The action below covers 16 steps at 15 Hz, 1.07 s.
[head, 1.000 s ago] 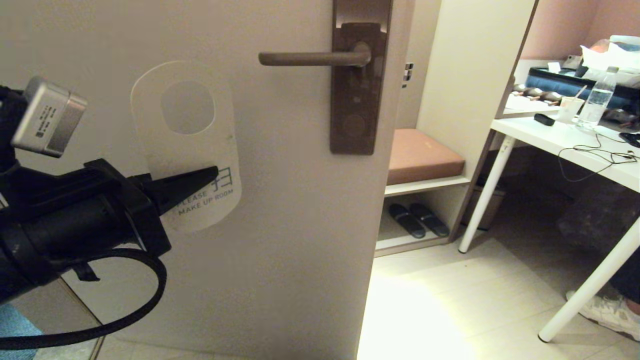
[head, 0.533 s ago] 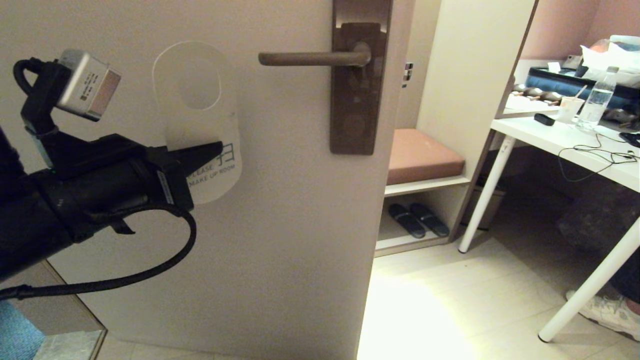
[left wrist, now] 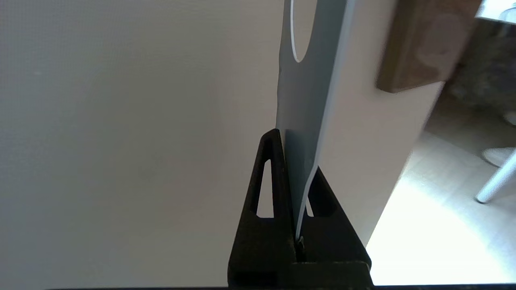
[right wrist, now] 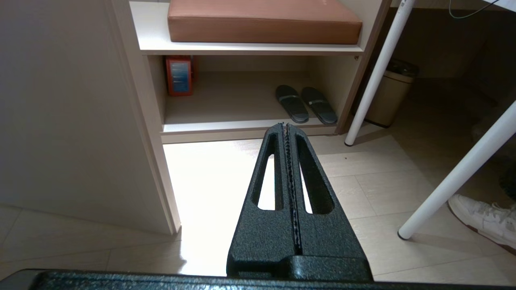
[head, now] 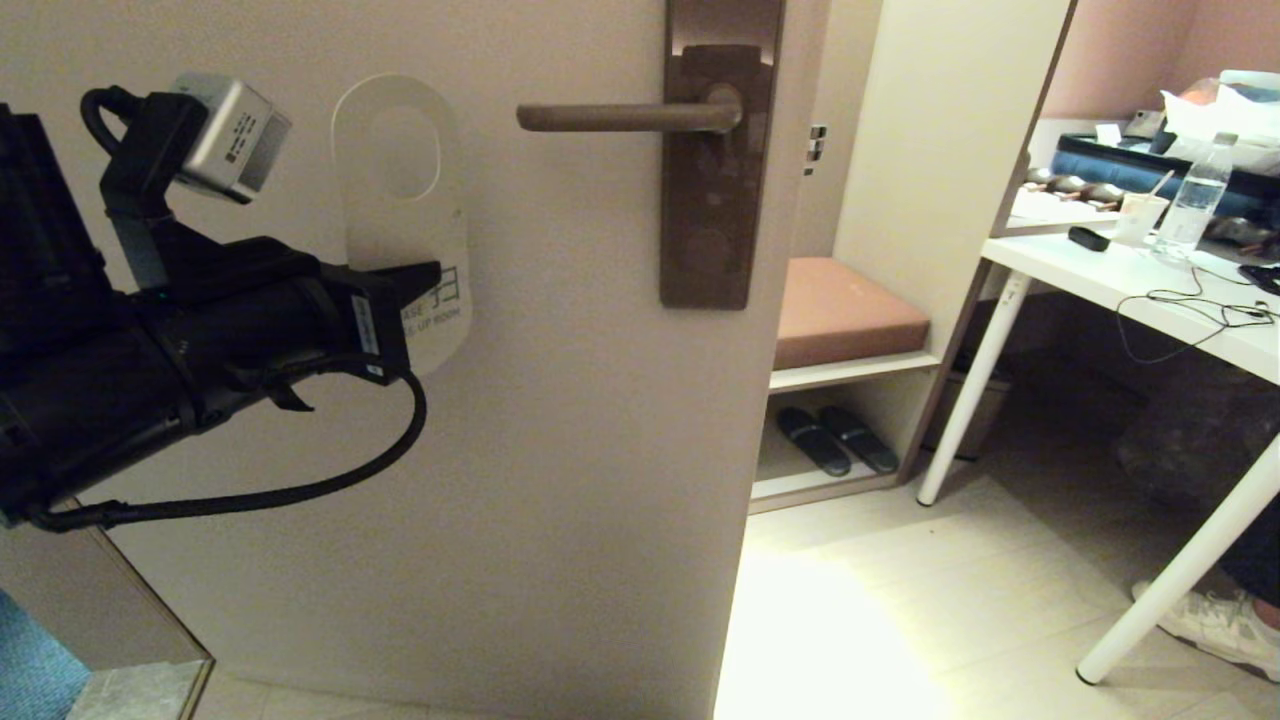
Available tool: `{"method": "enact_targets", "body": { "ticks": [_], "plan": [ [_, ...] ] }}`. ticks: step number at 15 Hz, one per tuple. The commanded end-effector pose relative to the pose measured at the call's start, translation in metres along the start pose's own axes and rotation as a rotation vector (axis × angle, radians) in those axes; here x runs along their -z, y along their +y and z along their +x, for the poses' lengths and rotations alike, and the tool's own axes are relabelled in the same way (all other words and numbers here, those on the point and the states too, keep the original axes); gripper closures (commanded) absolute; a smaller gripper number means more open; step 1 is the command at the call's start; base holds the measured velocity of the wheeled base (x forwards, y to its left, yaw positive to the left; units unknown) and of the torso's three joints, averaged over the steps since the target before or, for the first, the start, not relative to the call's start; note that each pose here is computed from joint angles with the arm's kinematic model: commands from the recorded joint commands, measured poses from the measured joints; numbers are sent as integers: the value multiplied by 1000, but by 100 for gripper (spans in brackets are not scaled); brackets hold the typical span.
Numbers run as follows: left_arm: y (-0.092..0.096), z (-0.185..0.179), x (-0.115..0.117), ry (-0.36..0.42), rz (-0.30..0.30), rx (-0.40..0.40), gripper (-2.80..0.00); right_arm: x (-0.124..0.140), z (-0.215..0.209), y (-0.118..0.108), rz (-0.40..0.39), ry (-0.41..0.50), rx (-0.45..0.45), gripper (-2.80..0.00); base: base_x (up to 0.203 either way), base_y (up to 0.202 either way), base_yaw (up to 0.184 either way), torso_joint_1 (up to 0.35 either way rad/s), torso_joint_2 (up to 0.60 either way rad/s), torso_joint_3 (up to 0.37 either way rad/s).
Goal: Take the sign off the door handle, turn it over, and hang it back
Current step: Hang the sign back with the other side facing out
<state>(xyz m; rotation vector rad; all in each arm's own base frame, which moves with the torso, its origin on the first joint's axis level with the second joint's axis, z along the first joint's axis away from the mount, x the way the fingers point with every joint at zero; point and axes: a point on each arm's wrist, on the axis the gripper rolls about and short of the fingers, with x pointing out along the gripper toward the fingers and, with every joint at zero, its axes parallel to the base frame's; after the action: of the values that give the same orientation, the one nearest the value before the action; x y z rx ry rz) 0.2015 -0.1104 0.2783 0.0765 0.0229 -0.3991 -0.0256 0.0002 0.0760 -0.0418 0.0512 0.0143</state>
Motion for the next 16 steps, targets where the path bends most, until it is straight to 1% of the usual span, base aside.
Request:
{"method": "enact_targets", "body": {
  "ticks": [1,3,6,11,14,16],
  "plan": [
    [1,1,-6,-12,-1,-13,0,0,0,0,-1,1,-1,0,0,0,0,0,0,0],
    [1,0,-11,-4,0,-14,0,0,0,0,-1,1,-1,0,0,0,0,0,0,0],
    [0,-1,-20,6,0,-44,0,0,0,0,-1,1,-1,0,0,0,0,0,0,0],
    [-5,-3,-16,58,-6,-67,0,0,0,0,-1,1,-1,0,0,0,0,0,0,0],
    [-8,-3,-14,78,-51,-66,0,0,0,0,-1,1,-1,0,0,0,0,0,0,0],
    [-9,-4,-13,92,-88,-84,0,0,0,0,-1,1,-1,0,0,0,0,0,0,0]
  ]
}}
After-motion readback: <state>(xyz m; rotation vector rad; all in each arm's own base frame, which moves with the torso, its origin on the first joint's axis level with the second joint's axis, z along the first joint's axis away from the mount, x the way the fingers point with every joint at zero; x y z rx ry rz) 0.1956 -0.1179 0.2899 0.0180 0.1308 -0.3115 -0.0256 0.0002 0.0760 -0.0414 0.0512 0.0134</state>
